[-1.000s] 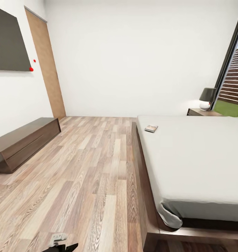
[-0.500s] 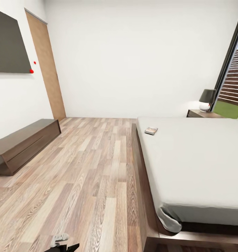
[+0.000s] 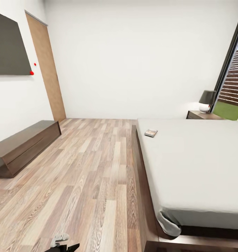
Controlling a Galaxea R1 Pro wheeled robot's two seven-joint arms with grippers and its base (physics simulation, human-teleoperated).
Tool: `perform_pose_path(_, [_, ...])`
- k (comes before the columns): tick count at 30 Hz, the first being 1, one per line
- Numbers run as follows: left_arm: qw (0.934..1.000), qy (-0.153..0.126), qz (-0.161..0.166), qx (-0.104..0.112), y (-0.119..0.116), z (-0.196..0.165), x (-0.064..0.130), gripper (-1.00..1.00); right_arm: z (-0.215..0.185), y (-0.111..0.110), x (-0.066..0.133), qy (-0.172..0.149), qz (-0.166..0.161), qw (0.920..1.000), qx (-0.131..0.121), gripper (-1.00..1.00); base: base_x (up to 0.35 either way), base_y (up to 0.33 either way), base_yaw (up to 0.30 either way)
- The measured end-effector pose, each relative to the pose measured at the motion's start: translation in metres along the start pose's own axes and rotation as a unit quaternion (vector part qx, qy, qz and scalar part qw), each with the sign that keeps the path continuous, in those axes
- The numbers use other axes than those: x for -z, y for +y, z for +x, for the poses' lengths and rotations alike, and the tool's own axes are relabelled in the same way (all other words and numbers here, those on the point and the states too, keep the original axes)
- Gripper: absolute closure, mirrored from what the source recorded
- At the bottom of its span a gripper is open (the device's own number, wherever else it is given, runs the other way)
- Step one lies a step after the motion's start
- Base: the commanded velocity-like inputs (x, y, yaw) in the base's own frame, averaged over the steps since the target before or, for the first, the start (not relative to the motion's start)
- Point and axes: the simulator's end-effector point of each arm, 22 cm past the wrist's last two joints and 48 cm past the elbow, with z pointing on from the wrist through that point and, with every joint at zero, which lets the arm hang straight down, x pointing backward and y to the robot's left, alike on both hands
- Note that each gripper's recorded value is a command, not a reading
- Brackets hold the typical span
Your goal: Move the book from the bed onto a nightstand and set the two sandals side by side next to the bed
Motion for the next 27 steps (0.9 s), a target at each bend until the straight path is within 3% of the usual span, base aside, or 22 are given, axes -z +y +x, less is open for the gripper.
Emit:
perform_pose_path(5, [1.0,0.0,0.0,0.0,-0.005,-0.007,0.006,-1.0,0.006,0.017,-0.001,0.007,-0.008,0.9999,-0.008,-1.0,0.0,0.0,0.0])
perform_pose_path(27, [1.0,0.0,-0.001,0.001,-0.029,-0.037,0.032,-1.0,-0.011,0.048,0.027,0.009,-0.009,0.9999,-0.009,-1.0,0.0,0.0,0.0])
